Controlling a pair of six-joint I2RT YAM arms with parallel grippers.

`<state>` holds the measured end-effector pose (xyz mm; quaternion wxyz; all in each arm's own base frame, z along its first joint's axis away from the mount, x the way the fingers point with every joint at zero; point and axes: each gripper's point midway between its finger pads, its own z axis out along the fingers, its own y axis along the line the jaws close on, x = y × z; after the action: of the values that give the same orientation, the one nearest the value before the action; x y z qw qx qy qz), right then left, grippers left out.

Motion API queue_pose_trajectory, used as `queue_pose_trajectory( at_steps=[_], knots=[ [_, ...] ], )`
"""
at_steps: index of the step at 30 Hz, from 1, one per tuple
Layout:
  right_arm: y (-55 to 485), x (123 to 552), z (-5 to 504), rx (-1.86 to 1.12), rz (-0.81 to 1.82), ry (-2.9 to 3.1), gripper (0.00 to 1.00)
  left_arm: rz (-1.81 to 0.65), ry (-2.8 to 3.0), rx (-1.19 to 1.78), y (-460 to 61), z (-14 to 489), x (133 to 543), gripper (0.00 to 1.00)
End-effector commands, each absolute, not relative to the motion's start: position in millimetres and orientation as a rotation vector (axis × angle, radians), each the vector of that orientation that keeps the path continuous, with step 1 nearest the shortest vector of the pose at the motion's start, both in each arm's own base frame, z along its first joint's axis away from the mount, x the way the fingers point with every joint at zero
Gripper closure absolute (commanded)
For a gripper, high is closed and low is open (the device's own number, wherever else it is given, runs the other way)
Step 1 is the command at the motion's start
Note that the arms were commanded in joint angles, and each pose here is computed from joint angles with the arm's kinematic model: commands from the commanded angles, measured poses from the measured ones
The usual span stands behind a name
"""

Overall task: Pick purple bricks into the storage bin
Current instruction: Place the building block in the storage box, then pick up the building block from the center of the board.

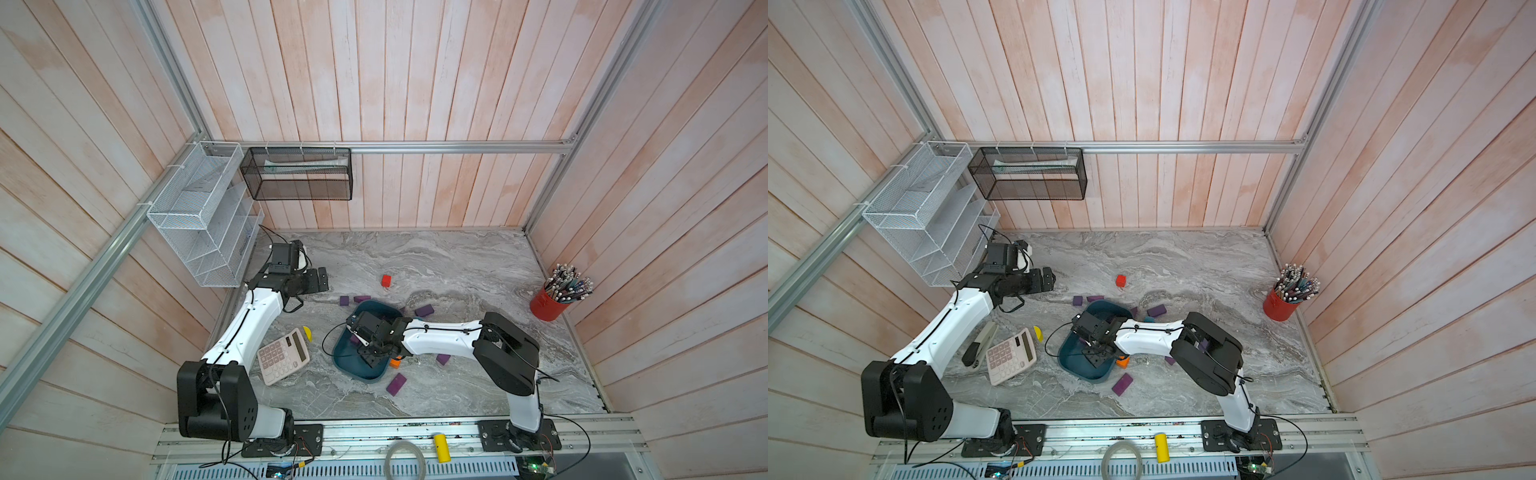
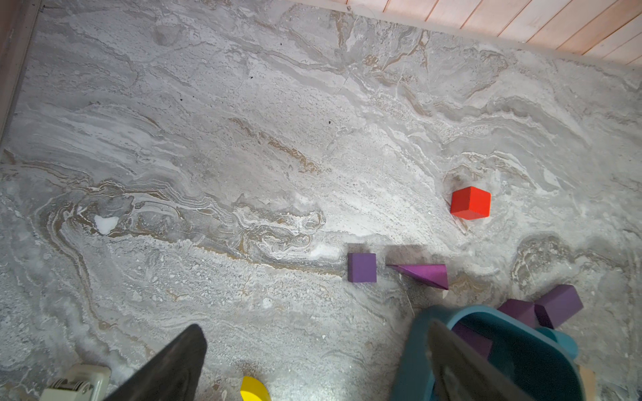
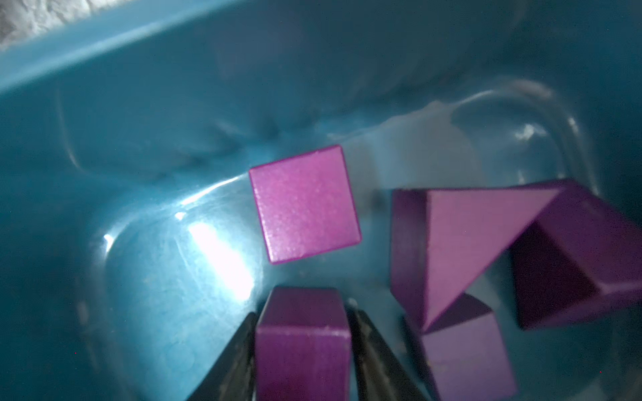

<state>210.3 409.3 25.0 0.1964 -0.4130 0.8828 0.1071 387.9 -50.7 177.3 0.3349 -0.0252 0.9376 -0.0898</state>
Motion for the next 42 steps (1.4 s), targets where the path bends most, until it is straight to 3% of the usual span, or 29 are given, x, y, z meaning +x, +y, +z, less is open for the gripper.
queue_pose_trajectory(
  at_steps=[1, 10, 14, 21, 32, 42],
  knots=[
    [404, 209, 25, -1.178, 0.249, 2.481, 0.47, -0.229, 2.442, -0.054, -50, 180, 391, 0.0],
    [403, 218, 64, -1.134, 0.246, 2.382, 0.24, -0.217, 2.44, -0.057, -49, 180, 391, 0.0],
    [401, 223, 88, -1.101, 0.25, 2.325, 0.19, -0.212, 2.436, -0.057, -48, 181, 392, 0.0],
    [390, 225, 133, -1.027, 0.297, 2.226, 0.19, -0.218, 2.434, -0.053, -50, 181, 391, 0.0],
    [324, 235, 170, -0.757, 0.265, 2.202, 0.21, -0.249, 2.436, -0.009, -63, 181, 390, 0.0],
    [208, 278, 167, -0.153, 0.25, 2.362, 0.27, -0.197, 2.469, 0.069, -81, 171, 385, 0.0]
  ],
)
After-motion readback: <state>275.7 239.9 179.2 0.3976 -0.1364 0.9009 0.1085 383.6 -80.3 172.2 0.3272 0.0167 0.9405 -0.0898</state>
